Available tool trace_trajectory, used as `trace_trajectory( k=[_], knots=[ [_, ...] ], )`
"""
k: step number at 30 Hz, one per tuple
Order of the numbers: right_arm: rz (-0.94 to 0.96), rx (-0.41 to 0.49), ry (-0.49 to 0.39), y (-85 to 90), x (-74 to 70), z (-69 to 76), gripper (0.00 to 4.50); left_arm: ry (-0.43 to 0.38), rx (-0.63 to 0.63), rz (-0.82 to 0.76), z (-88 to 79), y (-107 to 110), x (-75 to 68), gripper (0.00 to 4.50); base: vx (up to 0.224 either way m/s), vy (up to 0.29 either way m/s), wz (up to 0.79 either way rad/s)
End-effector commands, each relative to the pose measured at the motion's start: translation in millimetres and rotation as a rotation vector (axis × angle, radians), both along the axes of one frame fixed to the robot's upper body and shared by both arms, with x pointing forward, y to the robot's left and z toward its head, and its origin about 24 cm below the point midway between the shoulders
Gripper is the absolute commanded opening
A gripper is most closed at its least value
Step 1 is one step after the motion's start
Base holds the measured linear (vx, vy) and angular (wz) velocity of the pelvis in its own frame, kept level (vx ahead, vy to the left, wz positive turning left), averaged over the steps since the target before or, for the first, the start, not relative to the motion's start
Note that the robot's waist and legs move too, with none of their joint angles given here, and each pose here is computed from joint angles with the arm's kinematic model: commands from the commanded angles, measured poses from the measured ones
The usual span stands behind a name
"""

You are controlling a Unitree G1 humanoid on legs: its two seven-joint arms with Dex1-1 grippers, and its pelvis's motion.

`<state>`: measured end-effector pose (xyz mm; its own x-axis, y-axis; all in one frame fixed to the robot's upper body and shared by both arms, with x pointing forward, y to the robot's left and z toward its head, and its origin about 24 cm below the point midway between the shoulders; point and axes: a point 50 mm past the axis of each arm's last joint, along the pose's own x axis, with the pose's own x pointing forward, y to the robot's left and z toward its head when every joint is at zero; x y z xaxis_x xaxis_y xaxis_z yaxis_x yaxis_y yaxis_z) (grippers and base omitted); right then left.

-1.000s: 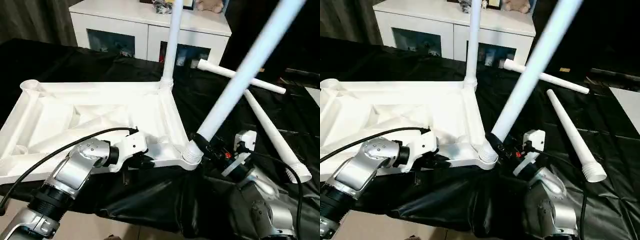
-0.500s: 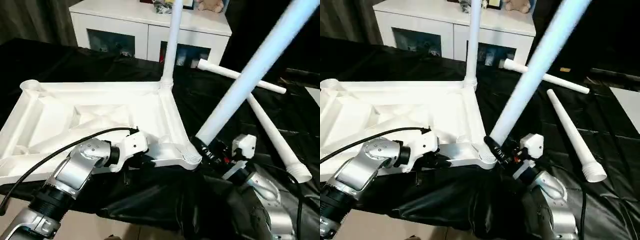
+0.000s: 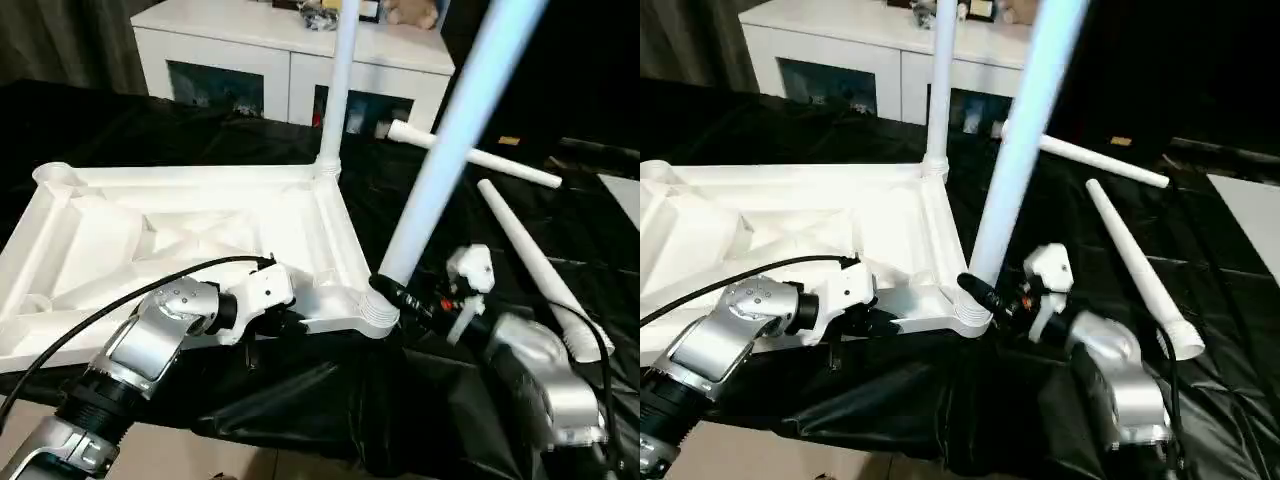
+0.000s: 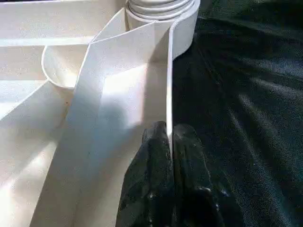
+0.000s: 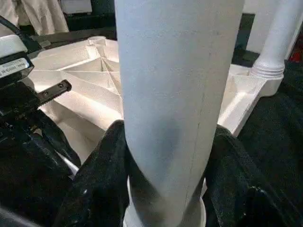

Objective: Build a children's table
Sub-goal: Insert table leg to table base

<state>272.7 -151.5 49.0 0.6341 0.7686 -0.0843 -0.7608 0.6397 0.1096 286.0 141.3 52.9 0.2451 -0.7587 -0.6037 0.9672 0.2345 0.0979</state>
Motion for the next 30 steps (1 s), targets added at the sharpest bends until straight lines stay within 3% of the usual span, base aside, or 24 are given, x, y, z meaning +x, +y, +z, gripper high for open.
trace_trajectory(
  k=[1,9,13,17,20,23,26,27,28,29,30],
  knots=[
    [-0.023,-0.125,0.246,-11.2,-12.6,-43.2,1.83,-0.074,-0.056,0.043,13.2,-0.8,7.2,0.0,0.0,0.0,0.0],
    [0.018,-0.158,0.252,-8.5,-15.0,-46.0,1.83,-0.087,-0.041,0.068,12.2,5.4,8.0,0.0,0.0,0.0,0.0],
    [-0.053,-0.19,0.251,-9.6,-11.9,-50.5,1.83,-0.089,-0.026,0.143,9.9,14.3,12.7,0.0,0.0,0.0,0.0],
    [-0.392,-0.254,0.251,-7.2,14.4,-62.3,1.83,-0.099,-0.026,0.349,4.2,17.8,28.6,0.0,-0.015,0.006,-0.04],
    [-0.512,-0.227,0.271,4.2,28.6,-63.6,1.83,-0.105,-0.031,0.408,4.3,9.4,34.9,0.0,-0.08,0.034,-0.13],
    [-0.531,-0.223,0.275,7.2,31.5,-63.6,1.83,-0.106,-0.033,0.418,4.8,6.8,36.1,0.0,-0.078,-0.036,0.1],
    [-0.639,-0.164,0.313,43.3,55.3,-55.0,1.83,-0.129,-0.069,0.485,13.8,-31.2,50.6,0.0,0.035,-0.061,-0.15],
    [-0.639,-0.164,0.313,43.3,55.3,-55.0,1.83,-0.129,-0.069,0.485,13.8,-31.2,50.6,0.0,0.059,0.043,-0.39],
    [-0.692,-0.131,0.353,63.9,63.9,-50.1,1.83,-0.127,-0.108,0.505,20.8,-59.4,55.7,0.0,0.0,0.0,0.0],
    [-0.707,-0.113,0.378,72.4,66.0,-48.6,1.83,-0.119,-0.139,0.498,25.1,-75.2,56.3,0.0,-0.087,-0.024,0.3],
    [-0.707,-0.113,0.378,72.4,66.0,-48.6,1.83,-0.119,-0.139,0.498,25.1,-75.2,56.3,0.0,-0.087,-0.024,0.3]
  ],
)
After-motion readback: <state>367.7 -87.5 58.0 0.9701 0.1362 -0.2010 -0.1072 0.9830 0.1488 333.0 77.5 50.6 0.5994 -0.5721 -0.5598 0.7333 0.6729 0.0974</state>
